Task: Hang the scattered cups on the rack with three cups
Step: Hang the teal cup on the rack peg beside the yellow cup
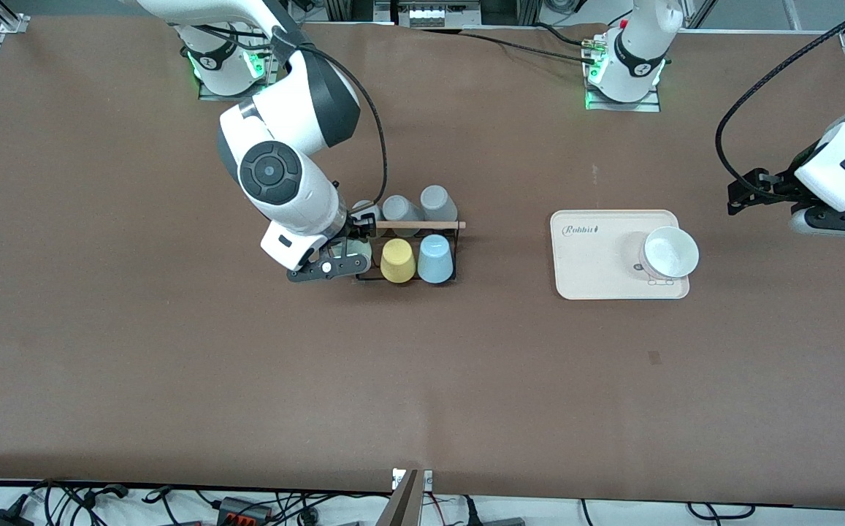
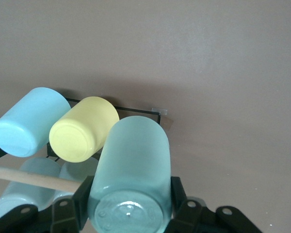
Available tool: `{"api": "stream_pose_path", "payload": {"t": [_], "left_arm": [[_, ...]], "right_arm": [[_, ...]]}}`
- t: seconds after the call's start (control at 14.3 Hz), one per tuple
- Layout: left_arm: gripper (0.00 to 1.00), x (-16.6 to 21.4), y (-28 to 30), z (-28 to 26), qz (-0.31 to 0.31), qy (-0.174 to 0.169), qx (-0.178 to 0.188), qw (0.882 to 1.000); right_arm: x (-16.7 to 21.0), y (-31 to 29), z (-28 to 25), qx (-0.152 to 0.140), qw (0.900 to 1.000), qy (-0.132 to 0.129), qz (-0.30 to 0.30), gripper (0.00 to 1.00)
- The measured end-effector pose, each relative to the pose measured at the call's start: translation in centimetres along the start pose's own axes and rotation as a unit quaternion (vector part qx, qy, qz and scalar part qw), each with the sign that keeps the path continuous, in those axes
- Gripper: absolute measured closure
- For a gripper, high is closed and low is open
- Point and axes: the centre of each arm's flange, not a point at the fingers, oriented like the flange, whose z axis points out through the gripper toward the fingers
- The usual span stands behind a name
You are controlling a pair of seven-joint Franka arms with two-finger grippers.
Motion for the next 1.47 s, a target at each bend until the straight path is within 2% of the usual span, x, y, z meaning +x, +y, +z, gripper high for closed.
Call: {"api": "stream_pose_path", "payload": {"t": [1.47], "left_arm": [[0.0,0.0,0.0,0.0,0.001,0.0,0.0,1.0]], "right_arm": [[1.3,-1.8,7.2,-0.019,0.999,-0.037,-0.009,0.33]]}}
